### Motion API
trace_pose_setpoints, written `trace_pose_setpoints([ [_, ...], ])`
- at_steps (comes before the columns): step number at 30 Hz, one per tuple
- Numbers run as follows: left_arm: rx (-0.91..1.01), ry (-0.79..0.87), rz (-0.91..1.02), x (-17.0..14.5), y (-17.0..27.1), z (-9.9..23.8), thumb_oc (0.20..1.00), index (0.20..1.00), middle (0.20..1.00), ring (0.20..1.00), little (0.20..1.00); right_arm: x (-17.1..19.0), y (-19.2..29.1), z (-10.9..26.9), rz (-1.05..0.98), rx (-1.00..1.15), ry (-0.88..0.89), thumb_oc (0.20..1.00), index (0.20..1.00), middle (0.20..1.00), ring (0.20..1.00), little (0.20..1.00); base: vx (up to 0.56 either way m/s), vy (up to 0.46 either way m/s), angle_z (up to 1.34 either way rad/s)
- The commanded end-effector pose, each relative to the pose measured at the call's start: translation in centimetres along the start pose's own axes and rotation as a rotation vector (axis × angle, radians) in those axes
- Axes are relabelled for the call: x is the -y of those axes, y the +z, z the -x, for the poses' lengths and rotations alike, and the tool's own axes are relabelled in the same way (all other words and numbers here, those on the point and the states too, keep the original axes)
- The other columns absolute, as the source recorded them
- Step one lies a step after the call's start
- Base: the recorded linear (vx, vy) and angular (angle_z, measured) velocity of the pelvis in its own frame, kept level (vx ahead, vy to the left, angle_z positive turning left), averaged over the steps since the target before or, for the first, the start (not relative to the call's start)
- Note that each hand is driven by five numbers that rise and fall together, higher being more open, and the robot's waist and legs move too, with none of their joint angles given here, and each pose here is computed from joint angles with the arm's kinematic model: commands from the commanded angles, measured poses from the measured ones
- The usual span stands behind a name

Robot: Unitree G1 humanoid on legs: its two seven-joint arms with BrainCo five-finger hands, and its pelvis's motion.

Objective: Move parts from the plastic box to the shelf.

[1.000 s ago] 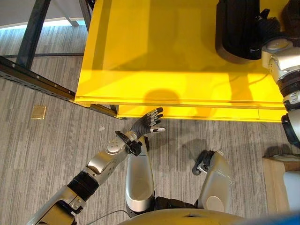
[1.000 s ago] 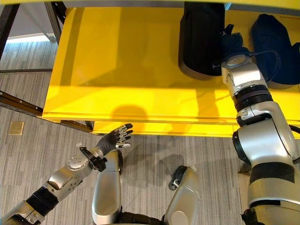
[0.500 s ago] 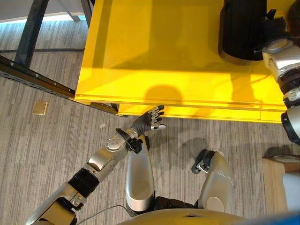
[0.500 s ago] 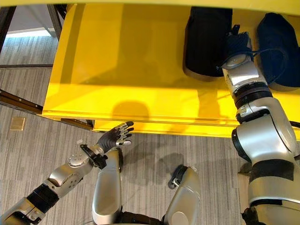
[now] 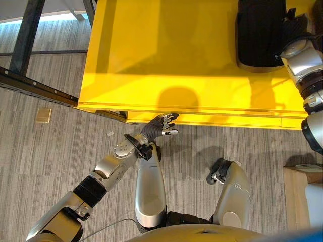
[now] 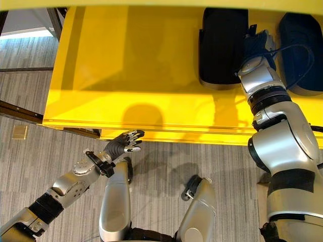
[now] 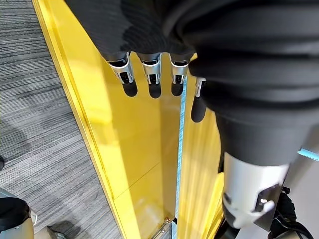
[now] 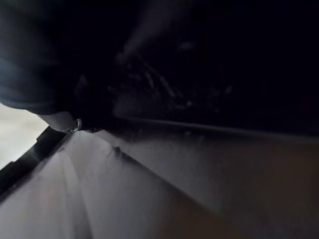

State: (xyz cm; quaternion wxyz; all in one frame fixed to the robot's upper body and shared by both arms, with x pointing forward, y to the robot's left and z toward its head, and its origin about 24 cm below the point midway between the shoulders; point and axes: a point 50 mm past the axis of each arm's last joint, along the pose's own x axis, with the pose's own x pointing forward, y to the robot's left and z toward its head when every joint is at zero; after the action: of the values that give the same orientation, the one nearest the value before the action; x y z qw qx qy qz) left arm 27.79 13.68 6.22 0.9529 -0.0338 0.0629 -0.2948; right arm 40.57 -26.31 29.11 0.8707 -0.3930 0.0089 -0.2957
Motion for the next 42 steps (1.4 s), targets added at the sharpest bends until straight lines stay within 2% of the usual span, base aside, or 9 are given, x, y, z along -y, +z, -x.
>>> trace_pose_setpoints([
  [1,0.083,-0.059,0.001,0.4,1.7,-0.4,1.000,1.000,1.000,1.000,1.000,3.6,3.3,-0.4,-0.004,0.105,-0.123,0.200,0.200,0.200,0.200,0.200,0.00,0.000,0.00],
  [21,0.070,-0.056,0.013,-0.7,1.8,-0.7,1.000,1.000,1.000,1.000,1.000,2.5,2.9,-0.2,0.037,0.141,-0.140,0.200,0.200,0.200,0.200,0.200,0.00,0.001,-0.01],
  [22,0.085,-0.060,0.019,-0.8,2.0,-0.7,1.000,1.000,1.000,1.000,1.000,2.9,3.2,-0.2,0.040,0.156,-0.175,0.573,0.573,0.573,0.573,0.573,0.01,0.004,-0.05],
  [23,0.096,-0.059,0.026,-0.7,2.2,-0.7,1.000,1.000,1.000,1.000,1.000,3.0,3.3,-0.2,0.037,0.163,-0.189,0.699,0.699,0.699,0.699,0.699,0.02,0.005,-0.05],
  [24,0.102,-0.059,0.030,-0.7,2.4,-0.8,1.000,1.000,1.000,1.000,1.000,3.1,3.5,-0.1,0.036,0.168,-0.204,0.915,0.915,0.915,0.915,0.915,0.00,0.000,0.00],
  [25,0.099,-0.053,0.027,-0.6,2.3,-0.8,1.000,1.000,1.000,1.000,1.000,3.1,3.3,-0.1,0.018,0.148,-0.225,1.000,1.000,1.000,1.000,1.000,0.00,0.000,0.00],
  [34,0.087,-0.054,0.037,-0.7,2.1,-0.9,1.000,1.000,1.000,1.000,1.000,4.0,4.1,0.3,-0.103,0.189,-0.344,1.000,1.000,1.000,1.000,1.000,-0.01,-0.004,0.00],
  [38,0.080,-0.075,0.048,-0.2,1.8,-0.9,1.000,1.000,1.000,1.000,1.000,2.9,4.4,0.7,-0.471,0.176,-0.273,1.000,1.000,1.000,1.000,1.000,0.01,0.032,-0.04],
  [42,0.160,0.087,0.121,-0.9,2.3,-0.1,1.000,1.000,1.000,1.000,1.000,4.0,7.1,3.5,-0.710,0.508,-0.319,1.000,1.000,1.000,1.000,1.000,0.09,0.041,-0.13],
])
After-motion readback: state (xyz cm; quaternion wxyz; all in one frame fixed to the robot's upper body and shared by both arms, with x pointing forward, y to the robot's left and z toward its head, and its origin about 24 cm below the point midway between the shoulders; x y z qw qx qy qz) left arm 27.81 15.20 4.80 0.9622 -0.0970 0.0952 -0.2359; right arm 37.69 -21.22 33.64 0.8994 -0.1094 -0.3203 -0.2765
